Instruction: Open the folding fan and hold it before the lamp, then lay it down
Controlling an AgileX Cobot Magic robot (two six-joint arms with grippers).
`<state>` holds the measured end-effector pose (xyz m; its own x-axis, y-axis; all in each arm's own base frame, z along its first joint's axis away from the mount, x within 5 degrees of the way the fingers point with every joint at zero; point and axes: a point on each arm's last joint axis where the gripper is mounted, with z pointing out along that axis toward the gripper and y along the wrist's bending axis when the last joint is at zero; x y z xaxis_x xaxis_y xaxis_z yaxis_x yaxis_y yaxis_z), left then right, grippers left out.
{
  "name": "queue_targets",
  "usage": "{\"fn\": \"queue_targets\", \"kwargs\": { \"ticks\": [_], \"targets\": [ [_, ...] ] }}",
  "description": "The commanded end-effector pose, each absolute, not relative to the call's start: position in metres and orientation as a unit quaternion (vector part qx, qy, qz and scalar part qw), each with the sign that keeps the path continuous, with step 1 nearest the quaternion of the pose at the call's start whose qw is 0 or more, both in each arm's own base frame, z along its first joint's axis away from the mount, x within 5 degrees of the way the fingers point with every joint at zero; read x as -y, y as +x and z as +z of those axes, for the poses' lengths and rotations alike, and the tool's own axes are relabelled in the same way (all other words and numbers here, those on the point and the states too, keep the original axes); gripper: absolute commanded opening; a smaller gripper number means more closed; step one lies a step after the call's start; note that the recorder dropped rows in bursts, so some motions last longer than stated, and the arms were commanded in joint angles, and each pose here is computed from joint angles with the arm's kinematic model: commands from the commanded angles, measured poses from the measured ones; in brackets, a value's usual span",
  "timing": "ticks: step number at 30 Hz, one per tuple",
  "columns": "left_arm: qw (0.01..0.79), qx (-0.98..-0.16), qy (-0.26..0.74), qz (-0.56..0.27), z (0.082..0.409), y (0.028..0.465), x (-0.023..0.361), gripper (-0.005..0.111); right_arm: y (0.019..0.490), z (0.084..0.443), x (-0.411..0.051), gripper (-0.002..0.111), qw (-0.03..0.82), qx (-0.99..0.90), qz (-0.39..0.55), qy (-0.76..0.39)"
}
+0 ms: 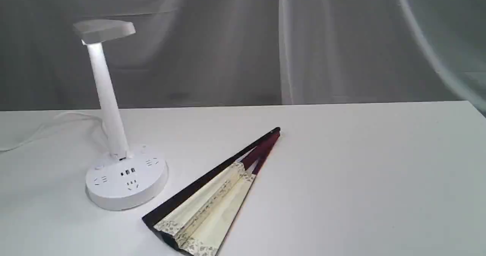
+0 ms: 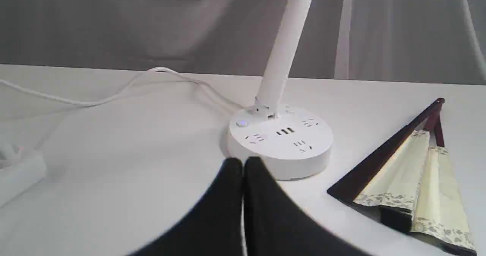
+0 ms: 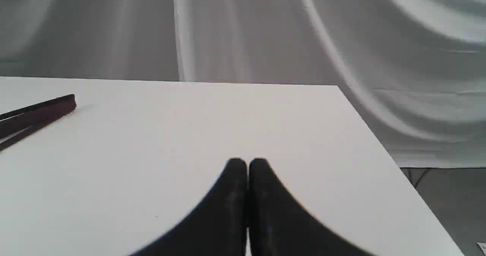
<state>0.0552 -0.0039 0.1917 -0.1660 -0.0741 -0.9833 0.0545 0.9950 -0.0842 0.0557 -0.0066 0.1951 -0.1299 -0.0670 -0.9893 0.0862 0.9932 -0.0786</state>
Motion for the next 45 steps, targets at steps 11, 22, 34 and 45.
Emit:
{"fn": "queue_targets", "kwargs": {
  "ticks": [11,22,34,45],
  "targets": [
    [0.662,-0.747,-0.015,-0.057,0.195,0.056,0.004,0.0,0.056,0.196,0.006,0.0,0.67,-0.74,-0.056,0.009],
    [0.692,-0.717,-0.029,-0.073,0.226,0.051,0.003,0.0,0.056,0.212,0.004,0.0,0.721,-0.691,-0.042,0.012],
    [0.701,-0.708,-0.027,-0.076,0.285,0.028,0.002,0.0,0.041,0.266,0.005,0.0,0.736,-0.676,-0.033,0.029],
    [0.691,-0.719,-0.023,-0.072,0.319,0.003,0.001,0.0,0.032,0.283,0.005,0.0,0.692,-0.72,-0.029,0.042]
  ]
}}
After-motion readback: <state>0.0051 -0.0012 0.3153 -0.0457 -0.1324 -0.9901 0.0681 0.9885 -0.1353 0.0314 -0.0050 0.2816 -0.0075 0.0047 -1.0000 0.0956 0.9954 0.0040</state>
